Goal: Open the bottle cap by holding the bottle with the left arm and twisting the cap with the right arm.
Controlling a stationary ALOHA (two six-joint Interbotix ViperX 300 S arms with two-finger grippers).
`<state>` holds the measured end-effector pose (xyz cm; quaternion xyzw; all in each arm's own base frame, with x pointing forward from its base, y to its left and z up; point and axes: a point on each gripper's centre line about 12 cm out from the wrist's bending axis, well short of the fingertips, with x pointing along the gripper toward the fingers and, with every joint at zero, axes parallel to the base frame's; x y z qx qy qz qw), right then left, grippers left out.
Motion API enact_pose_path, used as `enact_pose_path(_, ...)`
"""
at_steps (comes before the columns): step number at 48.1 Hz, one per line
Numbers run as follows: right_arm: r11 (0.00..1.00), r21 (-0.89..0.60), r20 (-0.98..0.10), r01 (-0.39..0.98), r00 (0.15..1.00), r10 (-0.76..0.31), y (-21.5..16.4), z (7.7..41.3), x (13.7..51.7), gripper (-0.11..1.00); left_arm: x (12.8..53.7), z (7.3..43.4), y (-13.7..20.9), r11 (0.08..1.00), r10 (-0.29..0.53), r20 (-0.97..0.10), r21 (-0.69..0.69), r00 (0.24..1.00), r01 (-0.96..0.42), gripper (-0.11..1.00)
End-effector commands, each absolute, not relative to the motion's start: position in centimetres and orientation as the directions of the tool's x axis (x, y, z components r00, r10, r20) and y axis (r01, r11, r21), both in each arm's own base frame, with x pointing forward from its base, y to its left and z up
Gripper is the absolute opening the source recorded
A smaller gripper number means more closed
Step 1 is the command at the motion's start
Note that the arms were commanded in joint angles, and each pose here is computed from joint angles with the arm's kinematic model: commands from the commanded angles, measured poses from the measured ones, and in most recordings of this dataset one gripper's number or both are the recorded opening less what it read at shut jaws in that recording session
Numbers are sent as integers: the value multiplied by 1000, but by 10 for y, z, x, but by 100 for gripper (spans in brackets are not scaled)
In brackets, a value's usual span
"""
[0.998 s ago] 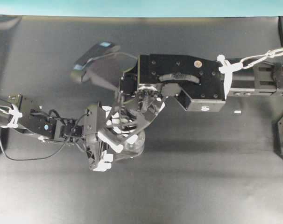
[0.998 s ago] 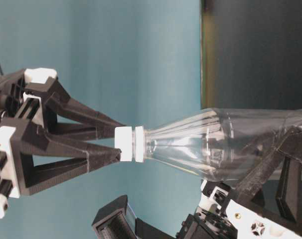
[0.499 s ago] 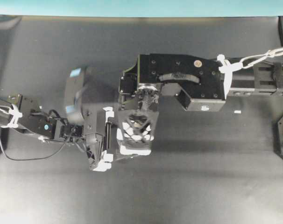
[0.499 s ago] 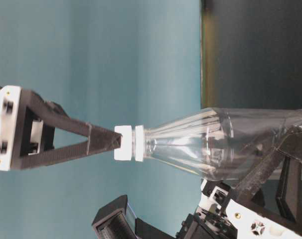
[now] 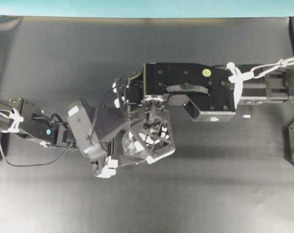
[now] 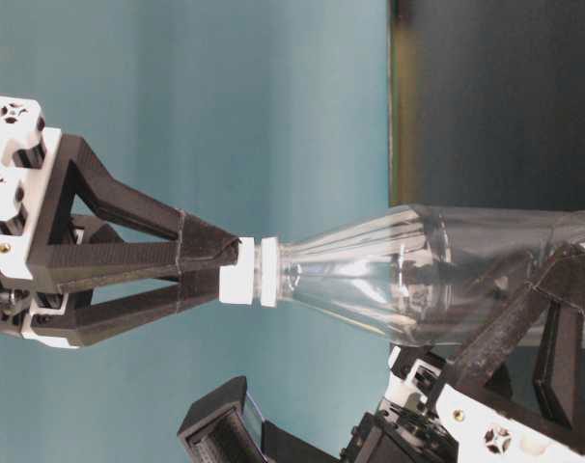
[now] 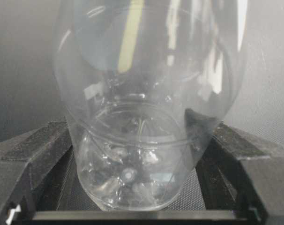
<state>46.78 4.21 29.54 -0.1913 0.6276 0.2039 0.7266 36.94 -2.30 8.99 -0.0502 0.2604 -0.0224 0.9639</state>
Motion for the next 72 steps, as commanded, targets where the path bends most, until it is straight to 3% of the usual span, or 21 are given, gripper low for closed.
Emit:
enact_pose_path(1, 835, -27, -992, -550, 121, 48, 41, 293, 467, 36, 366, 80, -24, 994, -72, -534, -109, 842, 16, 81)
enact_pose_path(38, 867, -39, -984, -496, 170, 53, 41, 305, 463, 37, 366, 79, -24, 994, -72, -535, -109, 842, 15, 81)
enact_pose_path(40, 868, -41, -983, -494, 176, 54, 41, 306, 462, 41, 366, 79, -24, 994, -72, -534, -109, 842, 16, 81)
enact_pose_path(45, 877, -54, -978, -477, 204, 51, 40, 310, 461, 69, 366, 79, -24, 994, -72, -535, -109, 842, 15, 81)
enact_pose_path(49, 885, -60, -973, -461, 225, 51, 40, 315, 459, 82, 366, 80, -24, 994, -72, -534, -109, 842, 16, 81)
enact_pose_path(72, 909, -64, -968, -411, 246, 43, 37, 330, 441, 81, 366, 79, -23, 994, -70, -535, -110, 842, 13, 81)
